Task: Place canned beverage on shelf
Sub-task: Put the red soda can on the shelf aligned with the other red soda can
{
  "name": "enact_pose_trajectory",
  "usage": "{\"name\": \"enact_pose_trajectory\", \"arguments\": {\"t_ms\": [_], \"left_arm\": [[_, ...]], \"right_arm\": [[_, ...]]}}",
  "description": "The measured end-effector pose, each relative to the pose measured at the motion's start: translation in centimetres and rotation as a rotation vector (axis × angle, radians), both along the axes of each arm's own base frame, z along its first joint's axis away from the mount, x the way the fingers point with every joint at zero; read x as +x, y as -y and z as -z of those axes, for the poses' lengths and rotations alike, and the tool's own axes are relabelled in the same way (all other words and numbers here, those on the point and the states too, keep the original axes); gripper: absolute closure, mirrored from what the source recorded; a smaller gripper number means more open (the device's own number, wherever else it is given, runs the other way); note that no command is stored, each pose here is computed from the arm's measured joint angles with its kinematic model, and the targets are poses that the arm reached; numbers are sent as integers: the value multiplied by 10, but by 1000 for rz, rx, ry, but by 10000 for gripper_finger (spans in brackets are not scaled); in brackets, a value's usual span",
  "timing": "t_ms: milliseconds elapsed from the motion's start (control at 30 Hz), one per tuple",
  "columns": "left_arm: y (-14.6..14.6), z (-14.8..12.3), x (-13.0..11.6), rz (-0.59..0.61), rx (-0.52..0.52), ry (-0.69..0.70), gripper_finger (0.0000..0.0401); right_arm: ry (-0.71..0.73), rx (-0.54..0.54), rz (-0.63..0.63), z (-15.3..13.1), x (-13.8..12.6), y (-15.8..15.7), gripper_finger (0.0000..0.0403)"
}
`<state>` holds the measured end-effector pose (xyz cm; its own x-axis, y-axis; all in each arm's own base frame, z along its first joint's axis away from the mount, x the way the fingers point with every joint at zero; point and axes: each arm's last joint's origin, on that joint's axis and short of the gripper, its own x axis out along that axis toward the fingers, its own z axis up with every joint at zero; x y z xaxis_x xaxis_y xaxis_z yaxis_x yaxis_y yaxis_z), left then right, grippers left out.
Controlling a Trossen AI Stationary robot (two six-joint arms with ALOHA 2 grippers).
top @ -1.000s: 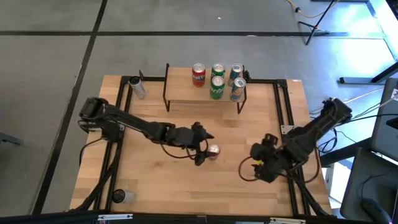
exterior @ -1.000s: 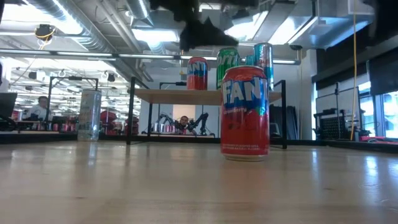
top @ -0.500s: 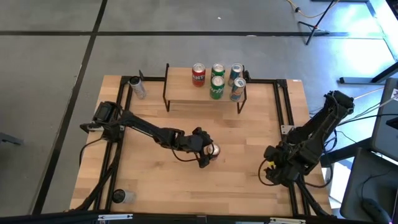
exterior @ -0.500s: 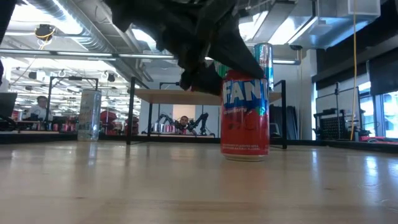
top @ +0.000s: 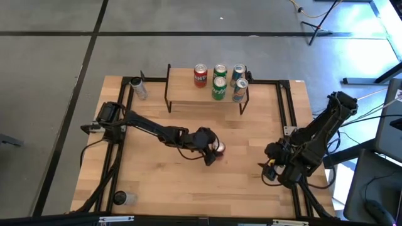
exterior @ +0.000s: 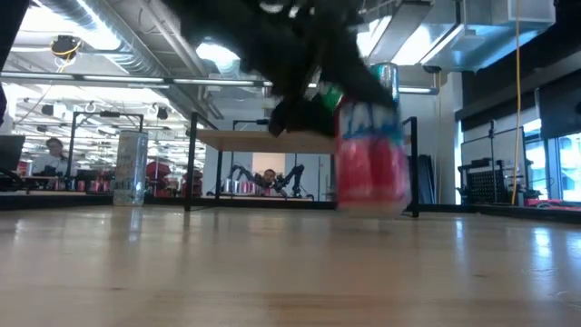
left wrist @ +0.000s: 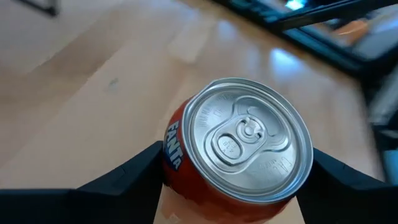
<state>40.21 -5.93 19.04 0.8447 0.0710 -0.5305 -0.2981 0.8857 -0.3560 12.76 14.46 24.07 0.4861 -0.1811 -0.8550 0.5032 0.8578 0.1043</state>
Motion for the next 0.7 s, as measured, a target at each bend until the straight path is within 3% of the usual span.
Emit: {"name": "enact_pose_trajectory", "arguments": {"t_ms": [200, 433, 533, 700], "left_arm": [[-6, -71, -7, 49, 26, 27, 136], [-50, -152, -39, 0, 128, -29, 136], [-77, -166, -54, -43, 177, -65, 136], [-123, -165, -67, -79, 202, -141, 136]], "right_arm": [[47, -30, 9, -1, 1, 1, 61], [68, -15, 12, -1, 3, -1, 61], [72, -9, 12, -2, 3, -2, 61], [83, -4, 13, -2, 4, -2, 61]]}}
